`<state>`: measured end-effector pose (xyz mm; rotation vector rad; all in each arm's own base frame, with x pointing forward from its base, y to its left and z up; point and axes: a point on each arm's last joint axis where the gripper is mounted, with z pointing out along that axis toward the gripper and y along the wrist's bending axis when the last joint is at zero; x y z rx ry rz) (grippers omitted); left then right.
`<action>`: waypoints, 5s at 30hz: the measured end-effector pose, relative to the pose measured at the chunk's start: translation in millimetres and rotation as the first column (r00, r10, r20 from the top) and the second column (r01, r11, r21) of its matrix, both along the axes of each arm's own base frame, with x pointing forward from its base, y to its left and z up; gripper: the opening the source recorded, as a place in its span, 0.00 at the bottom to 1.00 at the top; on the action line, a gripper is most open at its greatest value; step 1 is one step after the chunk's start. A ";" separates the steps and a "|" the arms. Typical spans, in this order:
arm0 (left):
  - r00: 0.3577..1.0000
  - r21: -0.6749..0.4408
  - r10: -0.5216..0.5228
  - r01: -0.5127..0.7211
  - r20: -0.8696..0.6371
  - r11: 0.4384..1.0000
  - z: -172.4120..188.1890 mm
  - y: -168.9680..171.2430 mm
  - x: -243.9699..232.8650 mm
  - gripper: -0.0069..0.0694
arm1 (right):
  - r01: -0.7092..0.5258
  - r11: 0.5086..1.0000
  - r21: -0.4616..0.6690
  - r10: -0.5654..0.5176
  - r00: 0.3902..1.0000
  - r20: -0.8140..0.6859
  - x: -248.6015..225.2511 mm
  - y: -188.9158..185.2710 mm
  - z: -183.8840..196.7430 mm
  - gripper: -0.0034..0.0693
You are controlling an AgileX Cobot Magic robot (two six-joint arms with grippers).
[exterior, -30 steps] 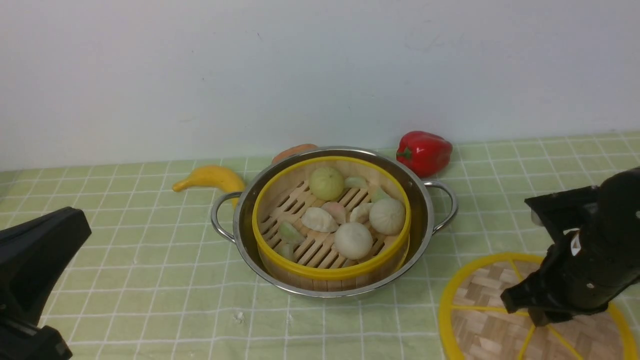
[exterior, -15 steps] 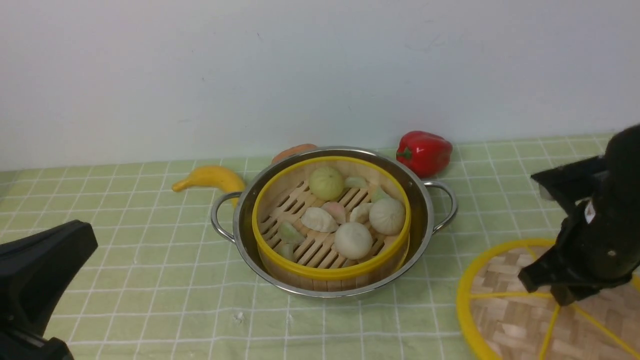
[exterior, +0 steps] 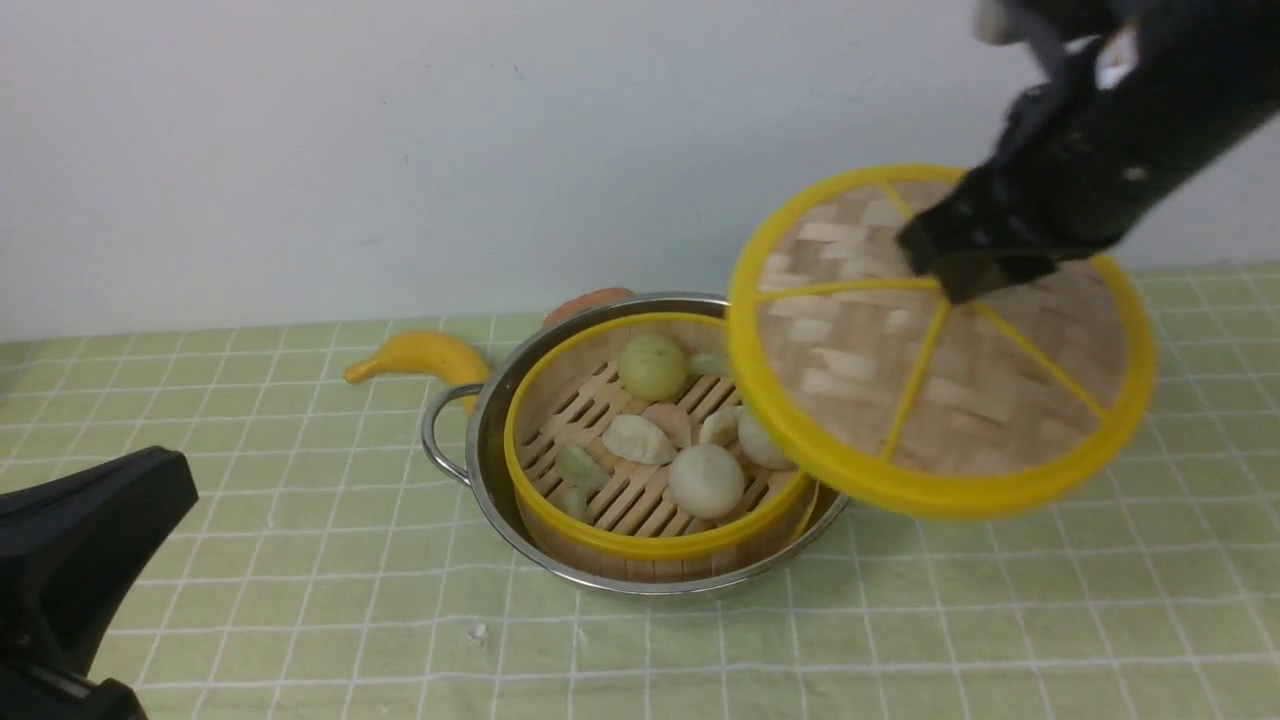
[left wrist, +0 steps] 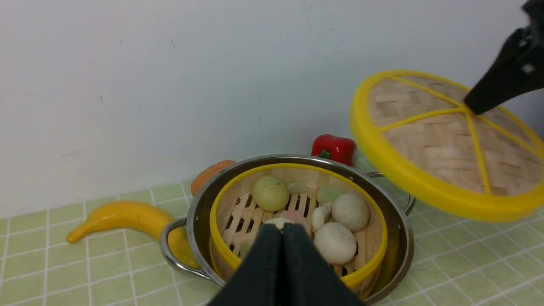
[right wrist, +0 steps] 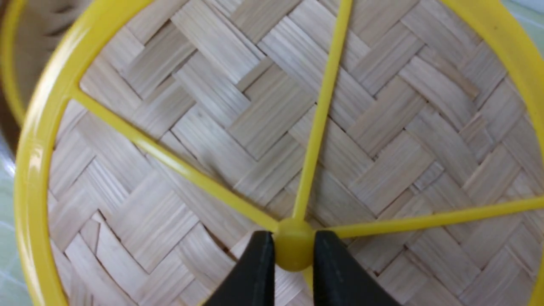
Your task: Place the steamer in the pot on the green tablecloth, and put the lid on the steamer.
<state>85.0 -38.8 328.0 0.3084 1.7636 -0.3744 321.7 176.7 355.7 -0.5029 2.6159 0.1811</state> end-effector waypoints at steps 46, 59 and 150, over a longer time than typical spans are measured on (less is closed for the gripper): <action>1.000 0.012 -0.008 0.008 -0.027 1.000 -2.6 -0.4 -0.8 0.06 | -0.229 0.971 -0.068 0.225 0.973 -0.055 68.8 122.9 -102.1 0.22; 1.000 0.013 -0.007 0.008 -0.027 1.000 -2.6 -0.3 -0.8 0.06 | -0.227 0.972 -0.053 0.226 0.974 -0.022 77.1 129.3 -99.4 0.22; 0.999 0.025 -0.012 0.013 -0.036 1.000 -3.8 -0.5 -1.2 0.11 | -0.194 0.955 0.223 0.026 0.807 0.590 -164.4 -68.2 63.9 0.03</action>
